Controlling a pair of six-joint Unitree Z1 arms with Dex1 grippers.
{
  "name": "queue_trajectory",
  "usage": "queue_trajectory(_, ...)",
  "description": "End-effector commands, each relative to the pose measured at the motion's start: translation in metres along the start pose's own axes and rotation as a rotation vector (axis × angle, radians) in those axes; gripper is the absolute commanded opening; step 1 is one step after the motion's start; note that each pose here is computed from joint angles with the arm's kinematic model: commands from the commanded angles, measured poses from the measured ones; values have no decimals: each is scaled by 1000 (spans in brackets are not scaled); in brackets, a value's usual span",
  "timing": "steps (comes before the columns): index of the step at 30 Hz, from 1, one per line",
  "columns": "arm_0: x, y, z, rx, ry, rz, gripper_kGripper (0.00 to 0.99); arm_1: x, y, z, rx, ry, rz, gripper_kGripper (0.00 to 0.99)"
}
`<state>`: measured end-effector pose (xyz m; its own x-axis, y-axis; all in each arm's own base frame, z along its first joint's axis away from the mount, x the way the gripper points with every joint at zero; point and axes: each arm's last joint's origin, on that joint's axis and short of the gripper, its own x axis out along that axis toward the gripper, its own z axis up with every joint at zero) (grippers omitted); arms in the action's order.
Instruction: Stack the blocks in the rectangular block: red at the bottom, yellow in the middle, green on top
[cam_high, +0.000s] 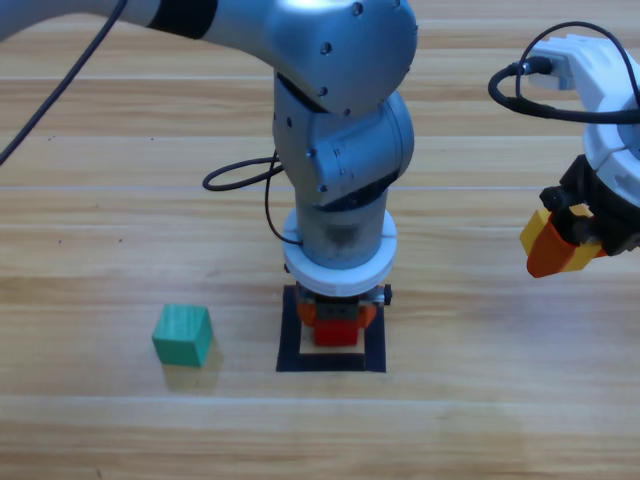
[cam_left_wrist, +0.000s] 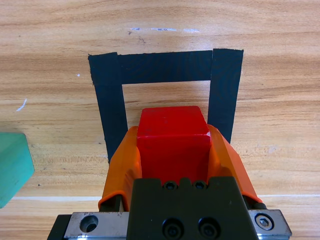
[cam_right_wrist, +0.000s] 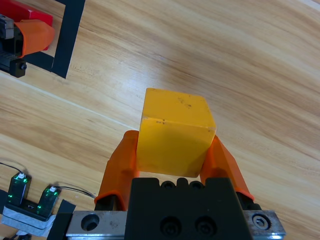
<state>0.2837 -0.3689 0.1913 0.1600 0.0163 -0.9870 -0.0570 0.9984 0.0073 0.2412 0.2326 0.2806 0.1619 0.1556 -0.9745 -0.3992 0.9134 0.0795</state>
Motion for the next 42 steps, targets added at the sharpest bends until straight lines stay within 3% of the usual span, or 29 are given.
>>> queue_trajectory(1, 29, -7, -9, 30, 15, 55, 83, 20, -3, 4, 5, 38, 4, 186)
queue_trajectory(6, 34, -8, -10, 28, 16, 57, 232, 22, -3, 5, -52, 27, -6, 186)
queue_trajectory(18, 26, -4, -11, 22, 7, 49, 808, 28, -4, 2, -34, -23, 19, 186)
queue_trajectory(23, -2, 2, -10, 12, -24, 10, 868, 34, -5, 0, -8, -21, 19, 186)
queue_trajectory(30, -115, 42, -15, -24, -172, -163, 870, 27, -4, -2, 83, -34, 43, 186)
queue_trajectory(35, -187, 100, -40, 6, -268, -271, 870, 21, 10, -5, 66, -52, 57, 186)
queue_trajectory(42, -215, 179, -76, 60, -303, -289, 870, 30, 46, 1, 75, -38, 80, 186)
